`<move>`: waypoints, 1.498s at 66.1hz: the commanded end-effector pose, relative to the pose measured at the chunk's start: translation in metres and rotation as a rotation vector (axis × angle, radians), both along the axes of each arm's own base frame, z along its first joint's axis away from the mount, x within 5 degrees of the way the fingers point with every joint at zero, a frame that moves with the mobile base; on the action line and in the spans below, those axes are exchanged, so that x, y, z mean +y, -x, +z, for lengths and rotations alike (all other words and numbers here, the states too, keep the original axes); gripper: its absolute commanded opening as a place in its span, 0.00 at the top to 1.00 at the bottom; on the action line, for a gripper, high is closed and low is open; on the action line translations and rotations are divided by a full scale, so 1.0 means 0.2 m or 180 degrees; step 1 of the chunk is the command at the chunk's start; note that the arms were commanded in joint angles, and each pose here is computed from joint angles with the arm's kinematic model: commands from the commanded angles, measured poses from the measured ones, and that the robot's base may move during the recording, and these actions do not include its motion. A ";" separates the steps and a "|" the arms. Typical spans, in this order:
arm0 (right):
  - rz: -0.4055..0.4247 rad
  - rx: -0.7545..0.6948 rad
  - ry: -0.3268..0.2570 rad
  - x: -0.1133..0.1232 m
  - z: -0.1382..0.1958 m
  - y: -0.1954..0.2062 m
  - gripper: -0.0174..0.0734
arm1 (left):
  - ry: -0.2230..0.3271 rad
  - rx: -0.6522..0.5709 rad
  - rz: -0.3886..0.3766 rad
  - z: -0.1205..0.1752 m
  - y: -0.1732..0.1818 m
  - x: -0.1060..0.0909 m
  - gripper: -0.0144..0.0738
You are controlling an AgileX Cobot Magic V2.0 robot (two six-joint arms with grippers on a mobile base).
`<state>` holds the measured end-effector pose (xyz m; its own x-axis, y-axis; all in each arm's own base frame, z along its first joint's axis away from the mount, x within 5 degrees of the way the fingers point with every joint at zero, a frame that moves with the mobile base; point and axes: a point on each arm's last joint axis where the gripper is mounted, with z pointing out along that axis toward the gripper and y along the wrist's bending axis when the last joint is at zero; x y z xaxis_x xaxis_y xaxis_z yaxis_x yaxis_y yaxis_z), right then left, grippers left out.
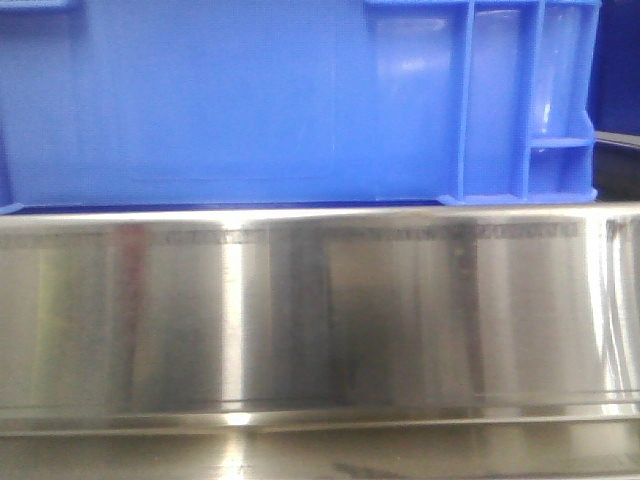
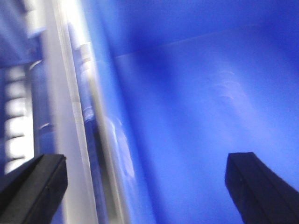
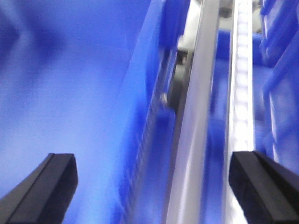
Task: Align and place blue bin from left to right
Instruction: 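Close both grippers onto the blue bin's opposite side walls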
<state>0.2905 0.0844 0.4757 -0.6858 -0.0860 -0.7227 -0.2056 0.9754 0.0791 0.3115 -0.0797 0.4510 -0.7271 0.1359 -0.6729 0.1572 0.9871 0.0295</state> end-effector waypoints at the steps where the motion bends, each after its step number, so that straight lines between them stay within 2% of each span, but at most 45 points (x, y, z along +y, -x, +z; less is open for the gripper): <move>1: -0.0002 -0.0040 -0.0031 0.05 0.02 -0.07 0.19 | 0.0052 0.0027 0.0130 -0.01 -0.06 0.02 0.17; 12: -0.0062 0.0169 -0.0046 0.10 -0.09 -0.19 0.19 | 0.0190 0.0212 0.0168 -0.09 -0.14 0.03 0.17; 44: -0.0089 0.0669 0.0109 0.18 -0.40 -0.43 0.20 | 0.0107 0.0537 0.0194 -0.28 -0.29 0.01 0.17; 49: -0.0089 0.0703 0.0121 0.18 -0.42 -0.45 0.25 | 0.0103 0.0555 0.0195 -0.29 -0.30 0.00 0.18; 52: -0.0089 0.0705 0.0121 0.18 -0.42 -0.45 0.34 | 0.0100 0.0568 0.0195 -0.30 -0.30 0.00 0.20; 54: -0.0089 0.0705 0.0121 0.18 -0.42 -0.45 0.39 | 0.0099 0.0571 0.0195 -0.30 -0.30 0.00 0.25; 56: -0.0089 0.0705 0.0121 0.18 -0.42 -0.45 0.49 | 0.0095 0.0587 0.0196 -0.31 -0.31 0.00 0.28; 60: -0.0092 0.0703 0.0127 0.18 -0.42 -0.45 0.65 | 0.0090 0.0604 0.0196 -0.32 -0.32 0.00 0.42; 66: -0.0106 0.0692 0.0166 0.18 -0.42 -0.45 0.95 | 0.0085 0.0625 0.0197 -0.33 -0.32 0.00 0.70; 69: -0.0109 0.0690 0.0171 0.18 -0.42 -0.45 0.98 | 0.0083 0.0631 0.0197 -0.34 -0.33 0.00 0.91; 70: -0.0108 0.0691 0.0170 0.18 -0.42 -0.45 0.98 | 0.0083 0.0631 0.0197 -0.34 -0.33 0.00 0.94; 88: -0.0108 0.0671 0.0163 0.17 -0.41 -0.44 0.98 | 0.0061 0.0612 0.0205 -0.33 -0.32 0.00 0.96; 99: -0.0108 0.0559 0.0128 0.16 -0.34 -0.39 0.98 | 0.0093 0.0489 0.0195 -0.26 -0.27 0.01 0.96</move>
